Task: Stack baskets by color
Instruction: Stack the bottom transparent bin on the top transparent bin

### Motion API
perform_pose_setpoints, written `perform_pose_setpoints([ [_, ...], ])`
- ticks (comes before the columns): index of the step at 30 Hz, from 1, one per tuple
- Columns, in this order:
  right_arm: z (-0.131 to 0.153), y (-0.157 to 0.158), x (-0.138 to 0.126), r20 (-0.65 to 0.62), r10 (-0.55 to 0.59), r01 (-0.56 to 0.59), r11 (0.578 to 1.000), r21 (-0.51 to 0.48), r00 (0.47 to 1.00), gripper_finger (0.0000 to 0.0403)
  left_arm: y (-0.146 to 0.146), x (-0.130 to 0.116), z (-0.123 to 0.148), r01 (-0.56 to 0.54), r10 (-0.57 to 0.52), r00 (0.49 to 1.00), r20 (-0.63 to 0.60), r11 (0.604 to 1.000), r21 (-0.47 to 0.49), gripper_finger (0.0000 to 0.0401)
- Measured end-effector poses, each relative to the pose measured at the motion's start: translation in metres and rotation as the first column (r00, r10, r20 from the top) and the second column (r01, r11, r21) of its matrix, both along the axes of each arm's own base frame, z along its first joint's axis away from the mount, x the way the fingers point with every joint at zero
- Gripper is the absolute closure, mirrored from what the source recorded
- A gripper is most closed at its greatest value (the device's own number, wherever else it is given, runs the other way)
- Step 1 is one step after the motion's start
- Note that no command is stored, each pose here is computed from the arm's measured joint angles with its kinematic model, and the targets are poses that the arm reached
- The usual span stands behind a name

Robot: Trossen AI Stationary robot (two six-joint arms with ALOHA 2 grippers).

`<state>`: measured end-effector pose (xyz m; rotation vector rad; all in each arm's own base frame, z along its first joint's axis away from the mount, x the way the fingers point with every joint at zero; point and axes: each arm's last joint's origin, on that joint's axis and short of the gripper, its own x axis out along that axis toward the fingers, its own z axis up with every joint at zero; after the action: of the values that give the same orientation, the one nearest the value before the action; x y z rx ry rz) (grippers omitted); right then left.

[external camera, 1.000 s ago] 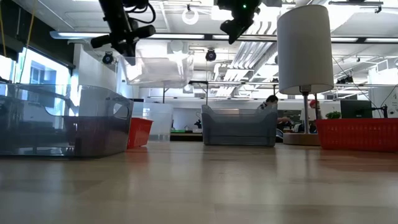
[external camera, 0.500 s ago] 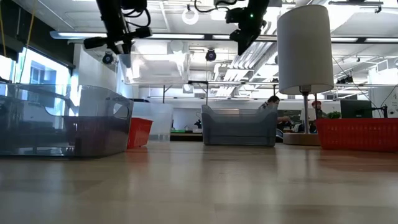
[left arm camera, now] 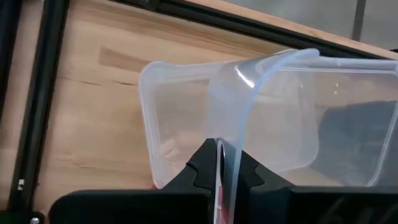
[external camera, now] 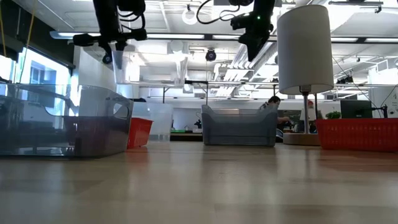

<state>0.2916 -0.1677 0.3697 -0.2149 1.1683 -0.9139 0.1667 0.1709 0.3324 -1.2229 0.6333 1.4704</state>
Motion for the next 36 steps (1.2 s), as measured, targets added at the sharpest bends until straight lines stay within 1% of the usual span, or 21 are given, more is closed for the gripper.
perform_pose_setpoints([
  [2,0.000,0.000,0.000,-0.002,0.001,-0.001,1.000,0.004,1.000,0.0261,-0.001,-0.003,-0.001,-0.010,0.010,1.000,-0.026,1.000,-0.011,0.0401],
  [6,0.000,0.000,0.000,-0.004,0.002,-0.002,1.000,0.005,1.000,0.0261,-0.005,-0.013,-0.003,-0.058,0.051,0.991,-0.126,0.997,-0.058,0.0401],
  [8,0.000,0.000,0.000,-0.004,0.003,-0.003,1.000,0.005,1.000,0.0261,-0.006,-0.016,-0.004,-0.081,0.071,0.987,-0.143,0.995,-0.065,0.0401],
  [15,0.000,0.000,0.000,-0.005,0.003,-0.003,1.000,0.005,1.000,0.0261,-0.003,-0.015,-0.004,-0.101,0.094,0.988,-0.123,0.994,-0.051,0.0401],
  [19,0.000,0.000,0.000,-0.007,0.003,-0.003,1.000,0.006,1.000,0.0261,-0.004,-0.016,-0.020,-0.121,0.108,0.983,-0.150,0.989,-0.082,0.0401],
  [22,0.000,0.000,-0.001,-0.007,0.003,-0.003,1.000,0.006,1.000,0.0261,0.002,-0.015,-0.030,-0.110,0.101,0.988,-0.113,0.991,-0.076,0.0401],
  [26,0.000,0.000,-0.001,-0.007,0.003,-0.003,1.000,0.006,1.000,0.0261,0.010,-0.016,-0.038,-0.097,0.092,0.994,-0.065,0.993,-0.073,0.0401],
  [31,0.000,0.000,-0.001,-0.007,0.003,-0.003,1.000,0.006,1.000,0.0261,0.013,-0.020,-0.043,-0.090,0.084,0.993,-0.078,0.993,-0.078,0.0401],
  [36,0.000,0.000,-0.001,-0.008,0.003,-0.003,1.000,0.006,1.000,0.0261,0.015,-0.025,-0.055,-0.068,0.059,0.995,-0.082,0.990,-0.120,0.0401],
])
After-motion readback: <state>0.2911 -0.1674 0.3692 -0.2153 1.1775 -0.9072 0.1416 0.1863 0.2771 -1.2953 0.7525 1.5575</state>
